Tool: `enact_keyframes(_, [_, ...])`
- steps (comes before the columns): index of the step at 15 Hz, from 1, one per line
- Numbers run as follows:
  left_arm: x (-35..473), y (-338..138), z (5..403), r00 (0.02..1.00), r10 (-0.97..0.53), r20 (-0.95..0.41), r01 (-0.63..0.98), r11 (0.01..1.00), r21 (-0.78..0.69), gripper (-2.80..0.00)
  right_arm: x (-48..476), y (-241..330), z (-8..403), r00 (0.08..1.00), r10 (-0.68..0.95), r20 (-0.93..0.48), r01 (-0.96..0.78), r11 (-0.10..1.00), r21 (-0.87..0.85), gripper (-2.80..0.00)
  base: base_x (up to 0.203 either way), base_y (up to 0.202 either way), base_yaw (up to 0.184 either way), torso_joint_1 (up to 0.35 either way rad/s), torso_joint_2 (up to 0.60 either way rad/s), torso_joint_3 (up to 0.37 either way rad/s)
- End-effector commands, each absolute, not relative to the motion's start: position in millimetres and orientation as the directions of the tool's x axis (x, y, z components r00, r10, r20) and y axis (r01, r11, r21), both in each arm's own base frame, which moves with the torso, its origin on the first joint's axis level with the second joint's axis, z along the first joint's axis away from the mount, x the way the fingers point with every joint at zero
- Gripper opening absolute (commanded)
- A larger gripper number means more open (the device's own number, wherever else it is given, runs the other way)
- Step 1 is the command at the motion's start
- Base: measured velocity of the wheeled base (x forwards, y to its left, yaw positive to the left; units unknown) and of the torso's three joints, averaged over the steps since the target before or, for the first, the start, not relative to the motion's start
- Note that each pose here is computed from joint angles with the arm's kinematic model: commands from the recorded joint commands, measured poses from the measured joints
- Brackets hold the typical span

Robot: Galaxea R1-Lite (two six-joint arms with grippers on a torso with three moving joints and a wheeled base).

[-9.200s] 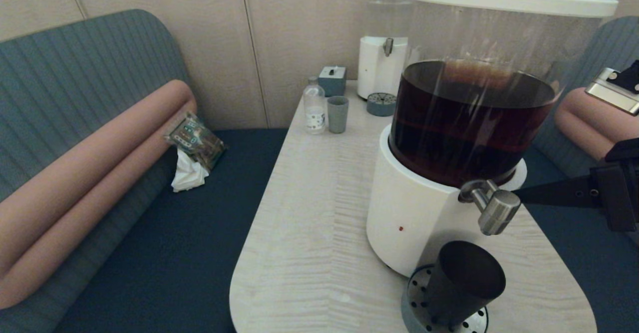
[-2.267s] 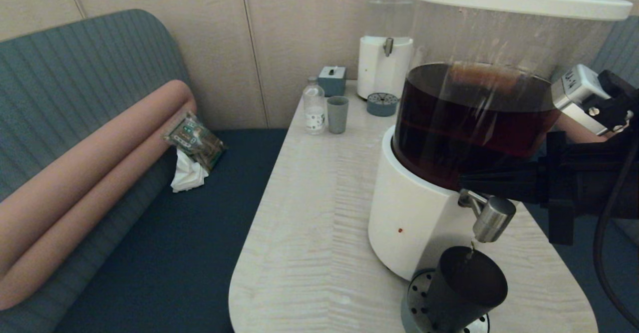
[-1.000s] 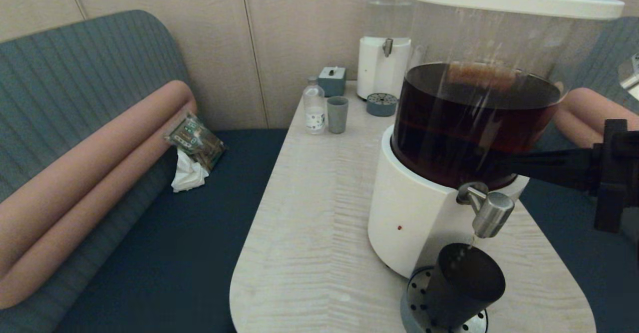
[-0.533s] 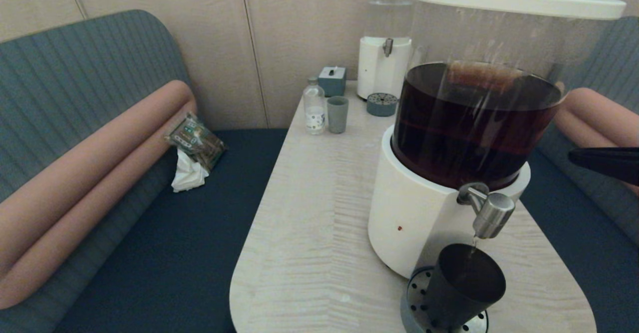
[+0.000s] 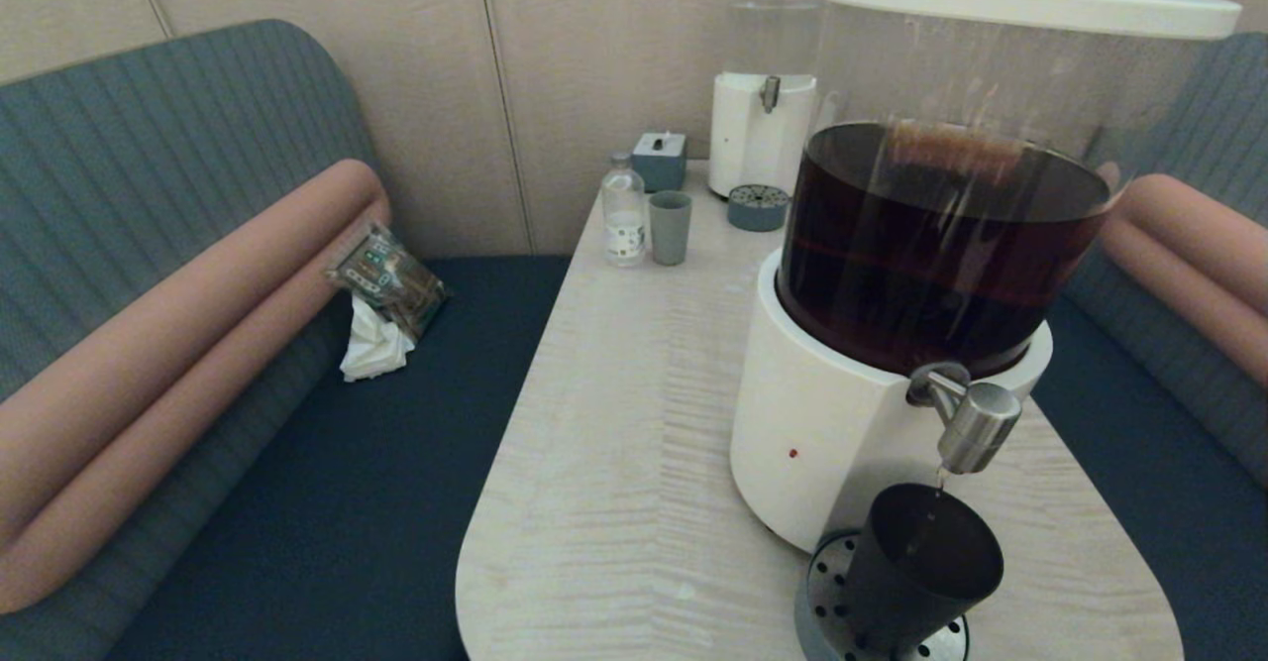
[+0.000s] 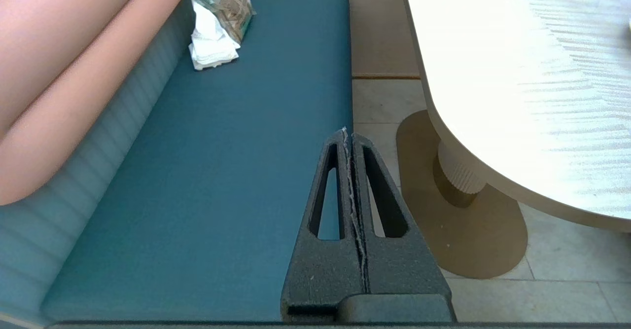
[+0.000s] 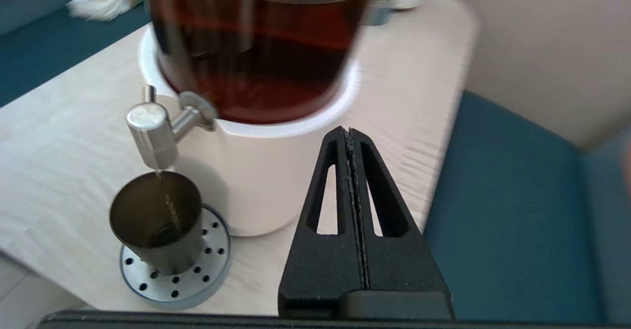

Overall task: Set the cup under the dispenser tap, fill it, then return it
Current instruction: Turn off the faucet

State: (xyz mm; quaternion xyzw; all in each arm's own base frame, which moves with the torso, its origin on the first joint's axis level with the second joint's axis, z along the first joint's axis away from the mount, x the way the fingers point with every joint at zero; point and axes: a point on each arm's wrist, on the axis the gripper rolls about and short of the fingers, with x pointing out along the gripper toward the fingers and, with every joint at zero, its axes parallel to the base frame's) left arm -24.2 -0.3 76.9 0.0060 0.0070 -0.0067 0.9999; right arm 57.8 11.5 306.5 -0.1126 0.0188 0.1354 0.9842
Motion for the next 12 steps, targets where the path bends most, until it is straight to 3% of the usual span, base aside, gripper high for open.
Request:
enact_keyframes(1, [-24.1, -0.3, 76.8, 1.000, -0.013, -0.015, 0.013, 1.000, 0.012, -2.80, 26.3, 5.8, 308.4, 0.974, 0.227, 0.019, -0.217, 0.950, -0.225, -2.80, 0.000, 0.000, 0.000, 0.000, 0.00, 0.000])
enact_keyframes(5, [-24.1, -0.3, 76.8, 1.000, -0.014, -0.015, 0.014, 1.000, 0.012, -2.80, -12.0, -2.3, 306.7, 0.985, 0.087, 0.149, -0.060, 0.982, -0.180, -2.80, 0.000, 0.000, 0.000, 0.000, 0.00, 0.000])
enact_keyframes(12, [-24.1, -0.3, 76.8, 1.000, -0.014, -0.015, 0.014, 1.000, 0.012, -2.80, -74.4, -2.2, 287.0, 0.918, -0.053, 0.392, 0.107, 0.987, -0.117, -2.80, 0.000, 0.000, 0.000, 0.000, 0.00, 0.000])
